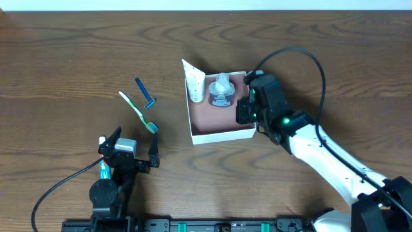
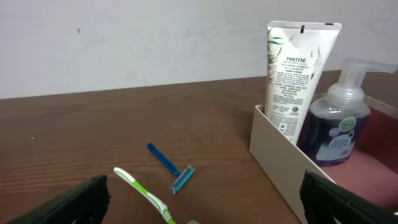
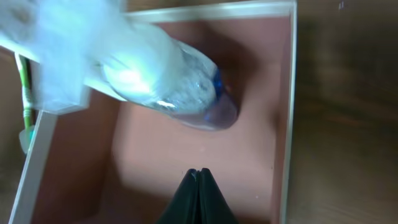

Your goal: Pack container

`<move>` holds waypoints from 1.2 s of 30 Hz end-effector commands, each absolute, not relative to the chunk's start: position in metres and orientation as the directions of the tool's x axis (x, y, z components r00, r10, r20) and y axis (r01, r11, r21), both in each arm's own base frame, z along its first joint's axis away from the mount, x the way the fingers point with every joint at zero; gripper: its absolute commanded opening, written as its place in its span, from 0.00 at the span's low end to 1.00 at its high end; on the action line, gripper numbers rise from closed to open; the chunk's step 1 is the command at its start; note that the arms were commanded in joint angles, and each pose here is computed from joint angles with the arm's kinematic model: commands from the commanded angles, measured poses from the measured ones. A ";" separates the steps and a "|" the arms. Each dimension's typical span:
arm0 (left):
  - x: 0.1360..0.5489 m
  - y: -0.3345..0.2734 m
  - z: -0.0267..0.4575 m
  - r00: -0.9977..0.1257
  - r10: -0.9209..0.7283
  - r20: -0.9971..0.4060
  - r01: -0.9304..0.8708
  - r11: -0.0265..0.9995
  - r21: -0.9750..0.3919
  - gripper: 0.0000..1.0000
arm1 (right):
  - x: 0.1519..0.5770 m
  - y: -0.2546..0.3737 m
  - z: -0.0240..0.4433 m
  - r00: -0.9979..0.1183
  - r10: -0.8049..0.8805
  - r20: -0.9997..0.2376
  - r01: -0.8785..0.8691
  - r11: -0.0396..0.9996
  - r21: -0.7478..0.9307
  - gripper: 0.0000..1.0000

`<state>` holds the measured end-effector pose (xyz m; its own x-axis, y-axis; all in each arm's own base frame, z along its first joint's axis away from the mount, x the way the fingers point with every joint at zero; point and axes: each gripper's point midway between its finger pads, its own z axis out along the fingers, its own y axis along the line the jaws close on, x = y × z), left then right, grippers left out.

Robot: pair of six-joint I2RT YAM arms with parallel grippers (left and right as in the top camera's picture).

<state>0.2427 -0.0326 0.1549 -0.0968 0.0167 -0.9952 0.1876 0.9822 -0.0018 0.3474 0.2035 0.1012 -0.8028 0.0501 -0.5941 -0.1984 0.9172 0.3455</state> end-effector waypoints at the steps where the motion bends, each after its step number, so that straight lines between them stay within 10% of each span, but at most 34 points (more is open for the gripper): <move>1: 0.242 -0.033 0.138 -0.146 0.026 -0.989 0.196 0.981 -0.003 0.98 | 0.343 0.200 0.078 -0.828 0.149 -0.540 -0.101 0.908 0.407 0.01; 36: 0.242 -0.033 0.138 -0.147 0.026 -0.989 0.196 0.981 -0.003 0.98 | 0.396 0.221 0.079 -0.673 0.228 -0.704 -0.184 0.870 0.458 0.01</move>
<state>0.2427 -0.0326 0.1549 -0.0968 0.0167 -0.9952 0.1876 0.9822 -0.0018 0.3924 0.2265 0.0815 -0.6823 0.2217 -0.6966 -0.2029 0.8581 0.4718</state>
